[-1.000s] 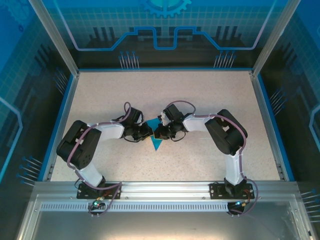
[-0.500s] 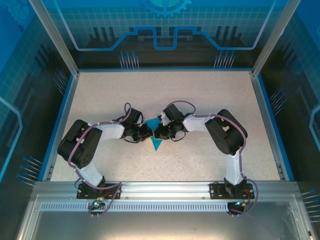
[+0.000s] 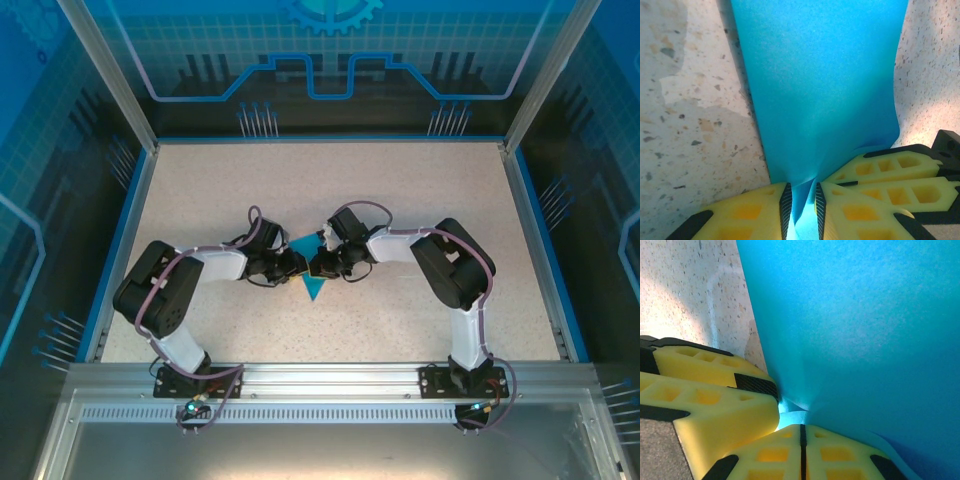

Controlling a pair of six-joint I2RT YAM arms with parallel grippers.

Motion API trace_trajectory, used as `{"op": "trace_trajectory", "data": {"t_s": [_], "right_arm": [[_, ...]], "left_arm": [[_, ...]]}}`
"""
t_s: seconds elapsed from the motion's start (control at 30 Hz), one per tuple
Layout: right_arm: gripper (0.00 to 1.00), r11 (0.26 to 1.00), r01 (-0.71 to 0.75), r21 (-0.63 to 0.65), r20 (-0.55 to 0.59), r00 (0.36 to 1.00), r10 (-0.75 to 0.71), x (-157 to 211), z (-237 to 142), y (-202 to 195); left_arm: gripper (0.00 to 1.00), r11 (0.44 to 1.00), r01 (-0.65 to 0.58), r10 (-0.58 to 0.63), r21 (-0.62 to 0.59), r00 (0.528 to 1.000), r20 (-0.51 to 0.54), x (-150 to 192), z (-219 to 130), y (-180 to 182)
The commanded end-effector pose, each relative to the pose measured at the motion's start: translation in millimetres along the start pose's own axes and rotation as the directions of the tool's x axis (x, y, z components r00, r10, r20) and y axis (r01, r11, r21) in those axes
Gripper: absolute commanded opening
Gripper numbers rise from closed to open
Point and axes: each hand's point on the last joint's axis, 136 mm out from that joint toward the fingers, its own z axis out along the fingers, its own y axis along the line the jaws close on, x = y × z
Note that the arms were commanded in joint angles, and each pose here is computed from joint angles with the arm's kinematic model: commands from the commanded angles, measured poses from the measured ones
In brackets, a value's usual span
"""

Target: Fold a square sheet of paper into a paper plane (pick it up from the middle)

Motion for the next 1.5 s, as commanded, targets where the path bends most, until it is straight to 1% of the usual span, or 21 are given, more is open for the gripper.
{"op": "trace_trajectory", "data": {"t_s": [0.0,0.17,0.33,0.67,0.8,0.9,1.03,1.17,1.33,1.47], "right_arm": [[0.09,0.992,-0.073,0.103,-0.051,0.996,0.079,16.7,13.2,-34.5],[0.09,0.993,-0.070,0.098,-0.052,0.996,0.075,16.5,13.2,-33.1],[0.09,0.993,-0.067,0.092,-0.054,0.996,0.072,16.4,12.6,-31.8],[0.09,0.997,-0.057,0.042,-0.045,0.997,0.059,13.3,9.8,-20.4],[0.09,0.998,-0.062,0.033,-0.044,0.997,0.064,12.6,9.1,-20.5],[0.09,0.998,-0.061,0.028,-0.042,0.997,0.062,11.7,7.4,-18.7],[0.11,0.999,-0.040,0.023,-0.023,0.999,0.041,6.8,-2.3,-11.8],[0.15,1.000,0.000,0.021,0.007,1.000,0.000,1.0,-17.0,-3.0],[0.19,0.999,0.032,0.036,0.038,0.999,-0.033,-2.8,-32.4,-0.8],[0.20,0.997,0.038,0.060,0.054,0.998,-0.042,-2.9,-39.6,-5.9]], "left_arm": [[0.25,1.000,-0.015,0.015,-0.005,0.999,-0.040,12.6,-1.9,6.3],[0.20,1.000,-0.009,0.008,-0.016,0.999,-0.051,12.6,4.3,10.5],[0.19,1.000,-0.003,0.002,-0.019,0.998,-0.062,13.2,7.9,12.8],[0.17,1.000,-0.004,0.002,-0.017,0.997,-0.077,16.4,8.3,14.1],[0.14,1.000,-0.008,0.007,-0.016,0.997,-0.079,16.9,8.1,13.5],[0.09,1.000,-0.007,0.005,-0.023,0.997,-0.077,16.6,8.1,14.8],[0.04,0.999,-0.015,0.014,-0.029,0.998,-0.061,14.8,5.0,14.5],[0.01,0.999,-0.028,0.026,-0.041,0.998,-0.050,14.0,1.5,15.1],[0.00,0.999,-0.029,0.026,-0.045,0.998,-0.050,15.4,1.1,17.2],[0.00,0.998,-0.029,0.027,-0.047,0.999,-0.045,15.1,0.1,17.7]]}}
